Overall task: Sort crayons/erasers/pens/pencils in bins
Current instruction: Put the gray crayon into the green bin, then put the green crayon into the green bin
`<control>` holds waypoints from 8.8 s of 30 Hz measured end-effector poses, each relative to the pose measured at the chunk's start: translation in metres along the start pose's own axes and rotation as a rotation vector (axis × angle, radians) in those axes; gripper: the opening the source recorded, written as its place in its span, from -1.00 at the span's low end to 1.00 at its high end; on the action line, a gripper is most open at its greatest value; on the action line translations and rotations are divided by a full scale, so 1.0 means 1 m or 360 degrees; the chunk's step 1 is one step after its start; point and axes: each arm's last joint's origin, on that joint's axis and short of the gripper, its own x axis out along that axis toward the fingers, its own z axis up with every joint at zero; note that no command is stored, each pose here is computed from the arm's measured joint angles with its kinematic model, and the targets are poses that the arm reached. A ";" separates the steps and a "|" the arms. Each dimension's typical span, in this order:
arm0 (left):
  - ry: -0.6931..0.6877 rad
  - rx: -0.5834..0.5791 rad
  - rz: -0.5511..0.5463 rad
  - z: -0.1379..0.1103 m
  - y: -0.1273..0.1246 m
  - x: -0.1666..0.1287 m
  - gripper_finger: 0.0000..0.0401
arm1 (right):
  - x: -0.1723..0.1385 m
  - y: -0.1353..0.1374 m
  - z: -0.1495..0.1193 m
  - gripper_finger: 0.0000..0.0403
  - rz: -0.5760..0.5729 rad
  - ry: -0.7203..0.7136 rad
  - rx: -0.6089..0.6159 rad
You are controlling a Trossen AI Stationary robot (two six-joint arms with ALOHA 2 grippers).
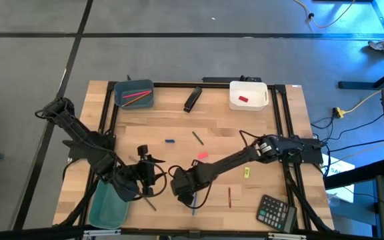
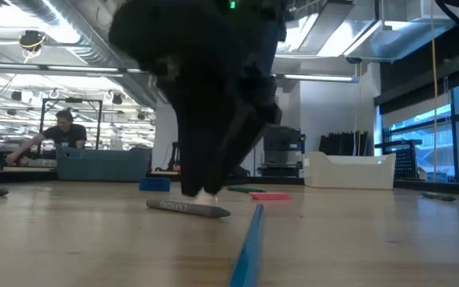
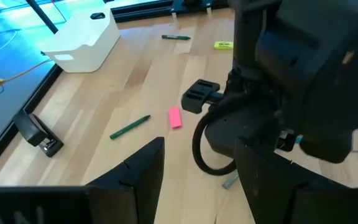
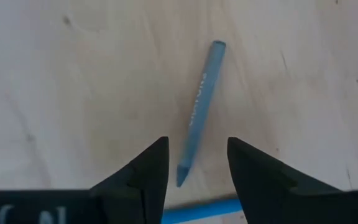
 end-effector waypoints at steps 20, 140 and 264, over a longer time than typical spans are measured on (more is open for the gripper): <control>0.0000 -0.0001 0.0000 0.000 0.000 0.000 -0.07 | 0.014 0.000 -0.003 -0.73 0.0008 0.0075 -0.0035; 0.0750 -0.0073 -0.0517 -0.006 0.027 -0.037 -0.94 | -0.100 0.080 -0.085 0.07 -0.0486 -0.1160 -0.0104; 0.0089 -0.0211 -0.0394 -0.039 0.001 0.085 -0.51 | -0.100 -0.190 -0.167 -0.06 -0.0780 0.0286 0.1127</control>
